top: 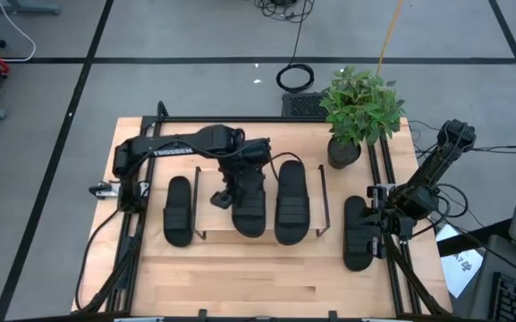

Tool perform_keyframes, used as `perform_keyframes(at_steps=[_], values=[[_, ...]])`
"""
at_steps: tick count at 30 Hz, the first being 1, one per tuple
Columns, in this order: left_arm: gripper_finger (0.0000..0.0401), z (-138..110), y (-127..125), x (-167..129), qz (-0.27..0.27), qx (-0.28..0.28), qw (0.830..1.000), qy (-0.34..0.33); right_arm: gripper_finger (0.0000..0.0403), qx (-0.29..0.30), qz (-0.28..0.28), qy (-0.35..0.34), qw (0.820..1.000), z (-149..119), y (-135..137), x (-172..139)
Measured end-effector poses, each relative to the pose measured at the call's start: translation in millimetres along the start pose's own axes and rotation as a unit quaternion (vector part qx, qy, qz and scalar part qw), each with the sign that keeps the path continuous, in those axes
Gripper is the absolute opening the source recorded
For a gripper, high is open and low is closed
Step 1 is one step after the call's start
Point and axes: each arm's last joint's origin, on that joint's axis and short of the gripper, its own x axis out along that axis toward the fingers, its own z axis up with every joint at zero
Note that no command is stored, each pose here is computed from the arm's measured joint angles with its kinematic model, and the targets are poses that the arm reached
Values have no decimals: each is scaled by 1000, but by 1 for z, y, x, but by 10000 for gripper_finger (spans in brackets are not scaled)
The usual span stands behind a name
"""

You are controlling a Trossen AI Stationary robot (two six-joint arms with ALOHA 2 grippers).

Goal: Pick and place slides into the shelf
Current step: Put the bottom left black slide on the shelf, then adjust the right black slide on the shelf

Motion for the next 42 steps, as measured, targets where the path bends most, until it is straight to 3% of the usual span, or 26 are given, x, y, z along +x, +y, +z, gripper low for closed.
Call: perform_keyframes(at_steps=[8,13,18,22,24,27,34,37,39,42], values=[[282,10,-42,-41,120,15,993,-15,0,3,0,0,1000,0,0,0],[261,14,-102,-70,140,46,987,-67,0,2,1,1,1000,0,0,0],[162,18,-184,-76,126,172,968,-135,0,-6,12,13,1000,-3,3,0],[43,14,-239,-67,151,281,930,-182,0,-19,24,25,999,-6,5,0],[14,11,-253,-49,158,350,901,-203,0,-26,29,29,999,-7,7,0],[15,7,-251,-10,178,411,863,-235,0,-25,35,31,999,-8,8,0],[2,-47,-216,73,216,387,855,-270,0,-24,85,14,996,-11,15,0],[1,-80,-214,104,228,405,824,-322,0,-40,77,22,996,-11,15,3],[1,-100,-213,116,241,408,795,-378,0,-38,70,32,996,-11,14,6],[0,-129,-205,130,265,411,765,-420,0,-28,73,52,996,-9,13,13]])
